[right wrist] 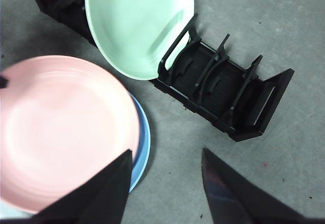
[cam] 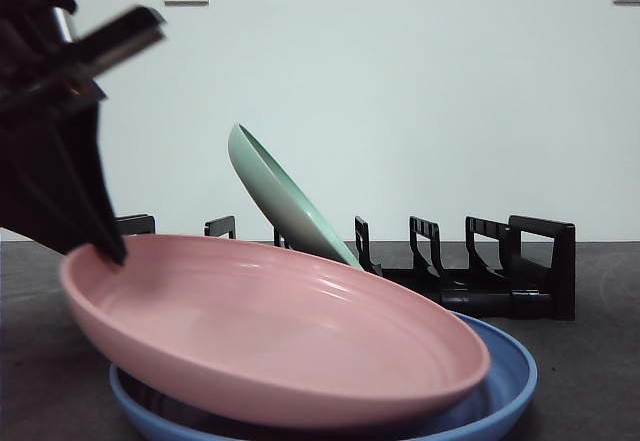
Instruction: Place the plate
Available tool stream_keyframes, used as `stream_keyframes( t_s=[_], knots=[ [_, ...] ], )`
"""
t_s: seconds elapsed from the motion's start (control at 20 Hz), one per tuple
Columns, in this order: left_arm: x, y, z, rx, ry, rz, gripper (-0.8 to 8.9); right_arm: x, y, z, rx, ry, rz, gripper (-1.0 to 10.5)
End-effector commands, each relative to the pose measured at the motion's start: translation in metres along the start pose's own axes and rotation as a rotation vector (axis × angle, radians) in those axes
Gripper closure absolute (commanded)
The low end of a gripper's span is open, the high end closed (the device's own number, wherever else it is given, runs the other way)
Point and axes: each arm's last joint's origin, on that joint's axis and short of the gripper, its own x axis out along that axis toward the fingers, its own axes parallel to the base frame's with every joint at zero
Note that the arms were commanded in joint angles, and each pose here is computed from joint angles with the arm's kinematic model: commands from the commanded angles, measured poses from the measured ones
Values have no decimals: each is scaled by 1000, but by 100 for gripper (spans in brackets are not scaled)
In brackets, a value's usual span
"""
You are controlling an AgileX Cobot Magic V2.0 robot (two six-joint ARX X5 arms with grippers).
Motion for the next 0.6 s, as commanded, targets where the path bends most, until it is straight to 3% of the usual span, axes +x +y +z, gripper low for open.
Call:
stream_keyframes(
  t_s=[0.05, 0.35, 0.6],
  knots=[
    [9, -5, 1, -4, 3, -7, 798, -4, 2, 4, -3, -20, 7, 729],
    [24, -7, -3, 20, 49, 16, 798, -4, 1, 3, -7, -9, 4, 729],
    [25, -7, -4, 37, 61, 23, 682, -4, 1, 2, 7, 0, 2, 729]
  ],
)
